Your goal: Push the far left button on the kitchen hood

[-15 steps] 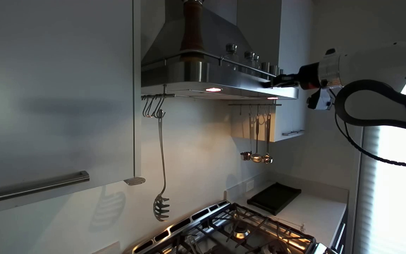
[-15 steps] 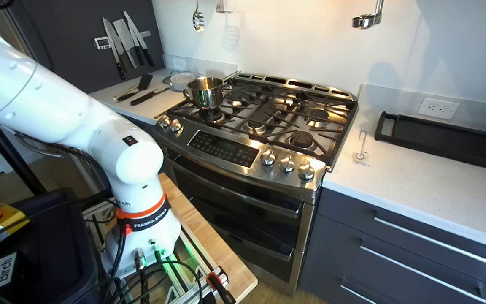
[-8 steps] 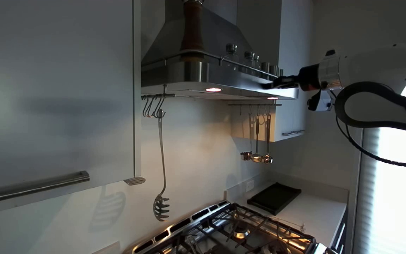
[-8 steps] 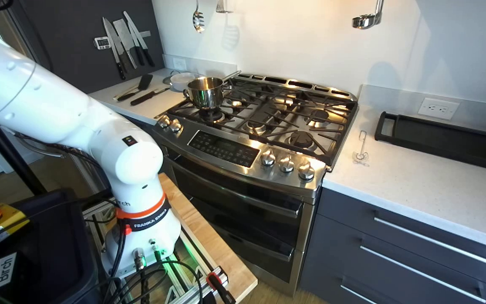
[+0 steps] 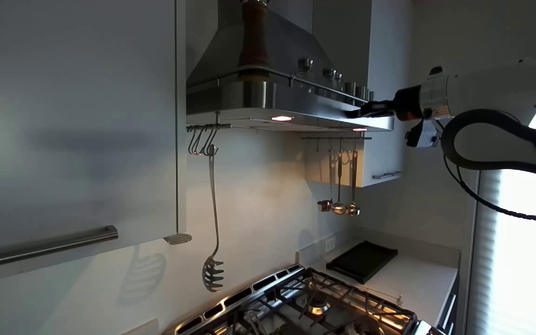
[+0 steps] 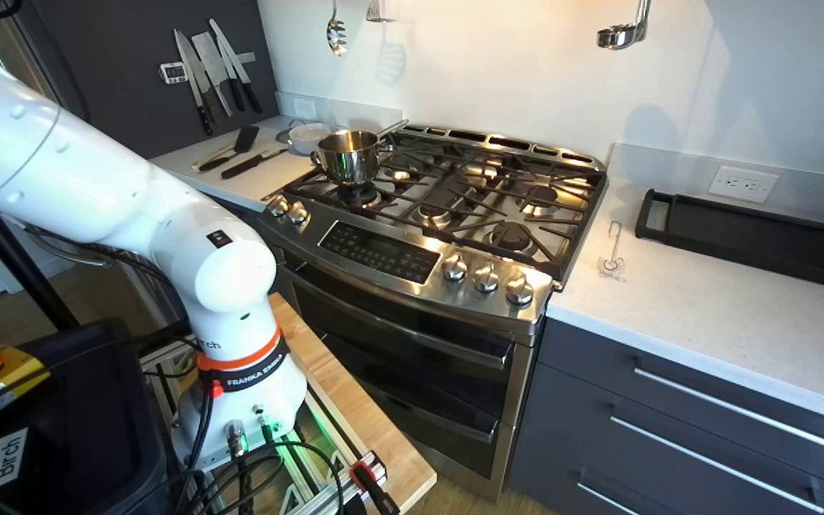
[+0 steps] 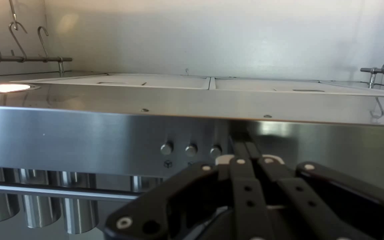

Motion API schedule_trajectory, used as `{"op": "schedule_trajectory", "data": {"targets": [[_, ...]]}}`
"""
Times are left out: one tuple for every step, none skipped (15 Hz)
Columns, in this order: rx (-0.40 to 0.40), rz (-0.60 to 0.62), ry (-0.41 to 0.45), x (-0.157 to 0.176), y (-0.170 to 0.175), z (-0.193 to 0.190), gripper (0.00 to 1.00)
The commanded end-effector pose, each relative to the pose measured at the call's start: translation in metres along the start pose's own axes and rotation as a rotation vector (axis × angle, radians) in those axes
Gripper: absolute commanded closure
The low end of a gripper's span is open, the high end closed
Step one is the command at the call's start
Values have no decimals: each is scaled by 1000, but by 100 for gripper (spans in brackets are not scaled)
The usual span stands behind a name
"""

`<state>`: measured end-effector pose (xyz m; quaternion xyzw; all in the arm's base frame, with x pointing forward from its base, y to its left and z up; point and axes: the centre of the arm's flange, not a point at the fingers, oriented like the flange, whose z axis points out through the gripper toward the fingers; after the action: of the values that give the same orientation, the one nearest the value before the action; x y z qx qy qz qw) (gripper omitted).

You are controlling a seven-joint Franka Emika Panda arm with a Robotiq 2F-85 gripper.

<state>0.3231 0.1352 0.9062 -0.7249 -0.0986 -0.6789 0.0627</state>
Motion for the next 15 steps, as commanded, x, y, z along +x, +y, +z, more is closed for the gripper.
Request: {"op": "schedule_trajectory", "data": {"targets": [[-8, -5, -56, -29, 8, 46, 100], [-9, -7, -55, -29, 7, 47, 100], [-9, -7, -56, -29, 7, 48, 100], [-8, -7, -58, -30, 6, 48, 100], [-9, -8, -59, -30, 6, 49, 100], [-12, -9, -62, -30, 6, 49, 100], [-12, -10, -63, -30, 6, 49, 100], [-11, -6, -63, -29, 6, 47, 100], [-14, -5, -65, -28, 5, 45, 100], [-18, -6, -68, -26, 4, 42, 100], [-19, -7, -68, -23, 3, 38, 100], [-23, -7, -70, -20, 2, 33, 100], [-20, -7, -71, -19, 1, 30, 100], [-24, -8, -73, -18, 0, 25, 100], [-22, -5, -74, -16, -2, 21, 100]]}}
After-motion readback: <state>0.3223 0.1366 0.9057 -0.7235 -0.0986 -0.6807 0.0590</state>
